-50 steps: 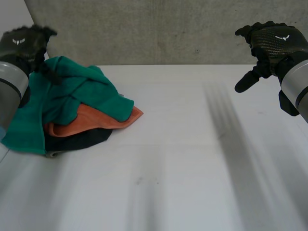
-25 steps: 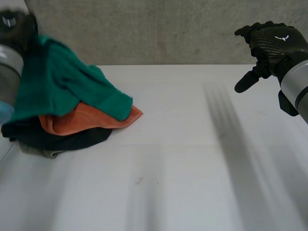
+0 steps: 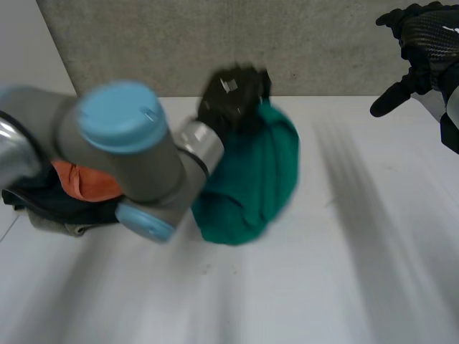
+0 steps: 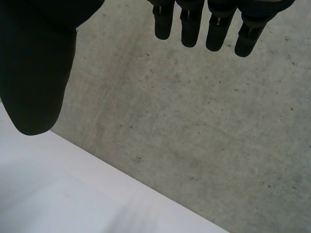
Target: Fold the laundry.
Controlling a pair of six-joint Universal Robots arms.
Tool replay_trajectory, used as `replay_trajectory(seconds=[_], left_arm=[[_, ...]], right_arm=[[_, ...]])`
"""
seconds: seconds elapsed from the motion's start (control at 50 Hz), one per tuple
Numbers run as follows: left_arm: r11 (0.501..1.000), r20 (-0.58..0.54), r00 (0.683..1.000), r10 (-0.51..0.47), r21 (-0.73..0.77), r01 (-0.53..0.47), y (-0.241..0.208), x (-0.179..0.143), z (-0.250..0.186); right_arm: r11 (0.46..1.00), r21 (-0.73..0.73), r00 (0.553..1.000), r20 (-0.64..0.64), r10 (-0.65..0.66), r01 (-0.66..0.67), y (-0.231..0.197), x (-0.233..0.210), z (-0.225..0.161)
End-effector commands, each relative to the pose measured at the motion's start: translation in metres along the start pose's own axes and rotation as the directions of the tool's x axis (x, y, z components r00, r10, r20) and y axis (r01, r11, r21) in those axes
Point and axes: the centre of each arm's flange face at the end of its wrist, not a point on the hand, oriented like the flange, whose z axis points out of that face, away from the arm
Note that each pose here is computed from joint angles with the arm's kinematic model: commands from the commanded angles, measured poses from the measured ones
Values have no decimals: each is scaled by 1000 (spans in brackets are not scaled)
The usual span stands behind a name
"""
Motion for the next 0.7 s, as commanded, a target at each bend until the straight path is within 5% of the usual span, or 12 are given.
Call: replay_trajectory(seconds=[0.02, 0.1, 0.18, 0.28, 0.42, 0.6, 0.7], left_arm=[[989, -81, 994, -70, -135, 59, 36, 20, -15], [998, -59, 997, -48, -48, 45, -11, 2, -22], [1000, 56, 998, -21, 20, 20, -45, -48, -28], [999, 165, 986, 0, 38, -6, -69, -91, -41], [986, 264, 959, 103, -152, -64, -33, -132, -59], [866, 184, 919, 348, -440, -239, 56, -152, -65], [849, 163, 918, 362, -464, -252, 75, -156, -61]], right_arm=[[999, -28, 1000, 0, -22, 22, 10, 2, 5], [992, -86, 996, 28, -89, 91, 29, -3, 14], [971, -154, 982, 73, -172, 181, 53, -11, 17], [952, -184, 945, 264, -191, 243, 81, -68, -1], [948, -175, 905, 383, -184, 266, 112, -111, -10], [939, -159, 870, 447, -206, 304, 166, -136, -7], [919, -183, 855, 463, -234, 350, 190, -140, -6]])
